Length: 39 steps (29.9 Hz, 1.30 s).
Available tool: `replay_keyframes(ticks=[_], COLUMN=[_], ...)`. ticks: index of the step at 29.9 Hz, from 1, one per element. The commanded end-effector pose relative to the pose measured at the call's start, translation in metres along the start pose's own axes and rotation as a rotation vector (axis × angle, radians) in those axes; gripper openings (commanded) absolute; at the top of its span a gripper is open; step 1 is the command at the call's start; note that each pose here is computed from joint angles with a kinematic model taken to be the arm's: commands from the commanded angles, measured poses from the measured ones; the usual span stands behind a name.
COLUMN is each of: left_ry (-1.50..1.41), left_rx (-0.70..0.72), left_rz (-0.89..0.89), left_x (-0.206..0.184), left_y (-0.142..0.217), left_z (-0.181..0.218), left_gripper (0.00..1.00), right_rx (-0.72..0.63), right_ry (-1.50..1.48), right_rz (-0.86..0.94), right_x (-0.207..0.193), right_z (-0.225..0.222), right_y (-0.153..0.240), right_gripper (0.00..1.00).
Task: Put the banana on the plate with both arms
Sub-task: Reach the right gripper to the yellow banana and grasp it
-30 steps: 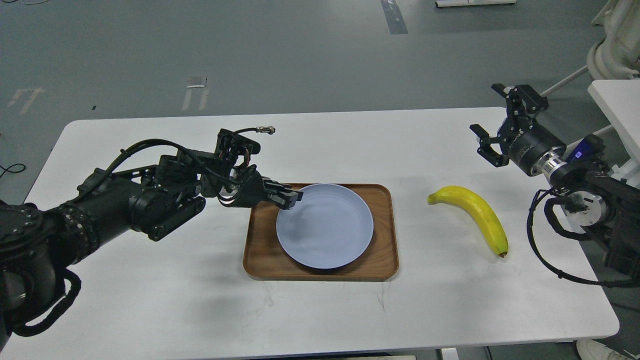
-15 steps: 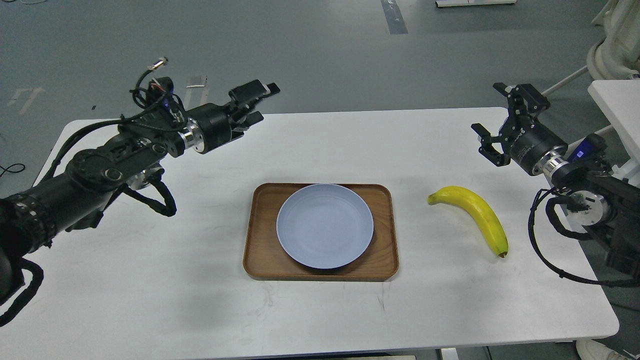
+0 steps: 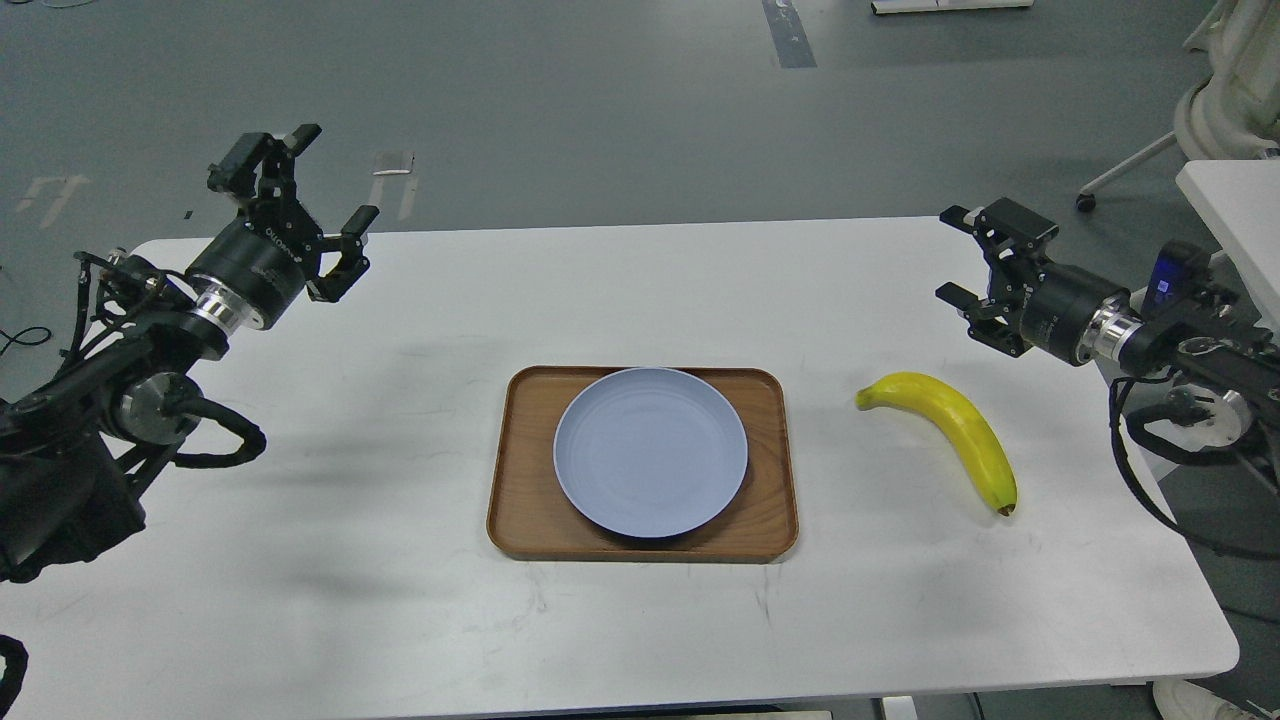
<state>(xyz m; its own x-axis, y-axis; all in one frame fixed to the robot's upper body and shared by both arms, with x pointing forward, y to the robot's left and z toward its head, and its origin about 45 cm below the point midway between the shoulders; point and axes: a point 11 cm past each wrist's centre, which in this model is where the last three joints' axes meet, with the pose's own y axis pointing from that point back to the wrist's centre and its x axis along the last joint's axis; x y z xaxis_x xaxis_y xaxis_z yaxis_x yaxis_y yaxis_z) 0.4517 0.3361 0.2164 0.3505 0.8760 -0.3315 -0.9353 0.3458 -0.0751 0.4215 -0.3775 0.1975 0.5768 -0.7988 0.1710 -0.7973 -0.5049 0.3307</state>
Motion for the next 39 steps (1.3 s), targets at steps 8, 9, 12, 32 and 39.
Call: replay_keyframes(ticks=[8, 9, 12, 32, 39], left_ry=[0.006, 0.005, 0.004, 0.005, 0.002], left_rx=[-0.011, -0.010, -0.010, -0.011, -0.012], left_rz=[0.001, 0.001, 0.002, 0.002, 0.004], left_x=[0.000, -0.001, 0.000, 0.000, 0.001], left_y=[-0.002, -0.002, -0.002, -0.002, -0.001], left_z=[0.003, 0.003, 0.003, 0.004, 0.005], left_gripper=[0.98, 0.98, 0.98, 0.98, 0.98], right_rx=[-0.308, -0.371, -0.483, -0.578, -0.590], right_ry=[0.765, 0.851, 0.952, 1.086, 1.089], right_rz=[-0.322, -0.367, -0.456, -0.627, -0.639], right_x=[0.009, 0.010, 0.008, -0.030, -0.030], right_z=[-0.034, -0.026, -0.001, 0.053, 0.057], right_y=[0.037, 0.040, 0.048, 0.016, 0.019], right_gripper=[1.00, 1.00, 1.00, 0.86, 0.22])
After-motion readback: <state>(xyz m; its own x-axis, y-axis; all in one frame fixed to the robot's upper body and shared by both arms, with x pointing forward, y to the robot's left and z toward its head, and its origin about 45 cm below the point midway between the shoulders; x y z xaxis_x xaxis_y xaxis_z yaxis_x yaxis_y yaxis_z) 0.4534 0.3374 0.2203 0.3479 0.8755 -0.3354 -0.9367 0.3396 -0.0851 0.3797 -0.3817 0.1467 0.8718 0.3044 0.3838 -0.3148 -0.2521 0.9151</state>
